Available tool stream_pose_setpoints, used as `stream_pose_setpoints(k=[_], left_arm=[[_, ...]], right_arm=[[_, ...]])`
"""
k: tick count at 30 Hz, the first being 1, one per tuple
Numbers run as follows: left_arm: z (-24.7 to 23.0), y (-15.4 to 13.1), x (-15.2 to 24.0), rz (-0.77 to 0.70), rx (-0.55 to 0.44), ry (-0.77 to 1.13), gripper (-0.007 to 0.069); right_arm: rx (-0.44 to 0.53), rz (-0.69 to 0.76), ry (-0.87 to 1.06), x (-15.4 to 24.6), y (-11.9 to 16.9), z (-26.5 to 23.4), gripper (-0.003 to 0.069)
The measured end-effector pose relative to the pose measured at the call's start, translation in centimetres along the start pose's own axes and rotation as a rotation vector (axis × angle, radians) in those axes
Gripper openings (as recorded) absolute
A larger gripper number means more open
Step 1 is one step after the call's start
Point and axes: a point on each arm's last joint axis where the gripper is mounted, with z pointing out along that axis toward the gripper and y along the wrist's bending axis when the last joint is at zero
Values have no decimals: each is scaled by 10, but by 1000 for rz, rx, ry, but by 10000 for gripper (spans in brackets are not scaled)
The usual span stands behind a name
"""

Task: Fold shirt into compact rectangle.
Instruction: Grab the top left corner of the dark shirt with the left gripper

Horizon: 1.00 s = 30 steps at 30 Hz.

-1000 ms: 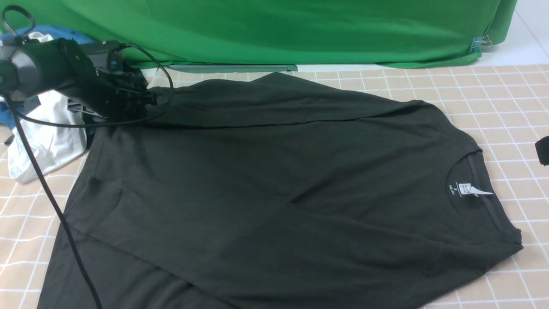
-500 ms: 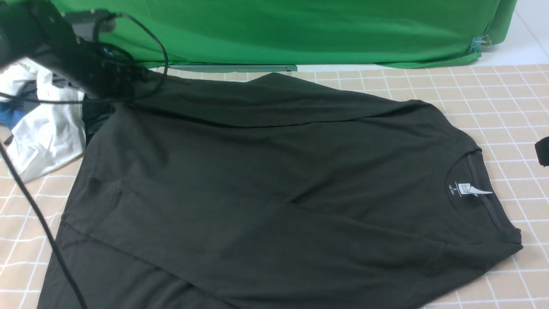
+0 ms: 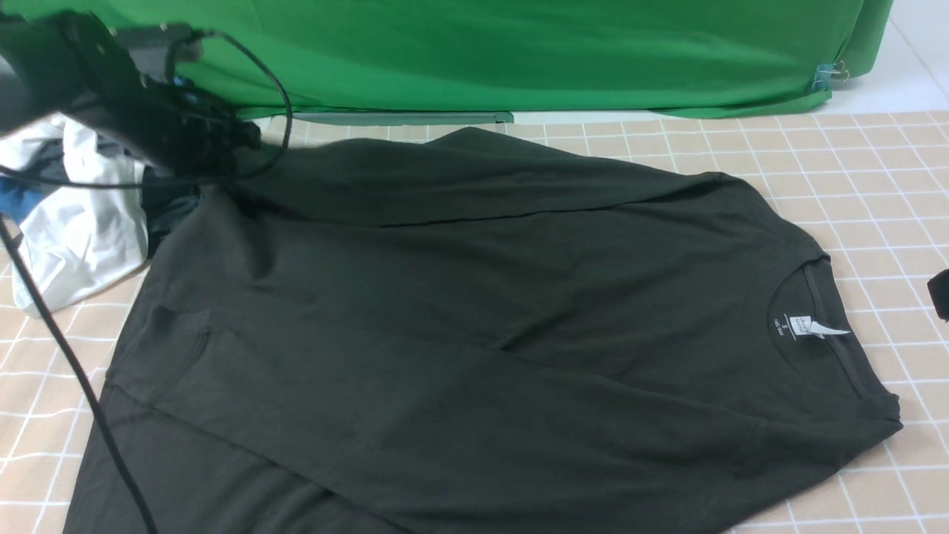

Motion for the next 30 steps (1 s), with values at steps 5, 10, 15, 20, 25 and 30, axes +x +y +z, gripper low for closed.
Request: stream_pose_setpoints(k=[5, 10, 15, 20, 25, 30], left_arm=[[8, -1, 3, -39, 22, 9, 295], [11, -1, 4, -46, 26, 8, 197], [12, -1, 5, -29, 27, 11, 38], [-1, -3, -1, -21, 33, -4, 36], [-24, -7, -9, 3, 39, -31, 36], [-29, -8, -11, 40, 39, -42, 37]], right_arm=[[0, 0, -2, 0, 0, 0, 59], [0, 1, -7, -1, 0, 0, 59], [0, 1, -10, -1, 0, 0, 59], [0, 1, -10, -1, 0, 0, 59], [0, 1, -10, -1, 0, 0, 59], [-1, 1, -11, -1, 0, 0, 59]])
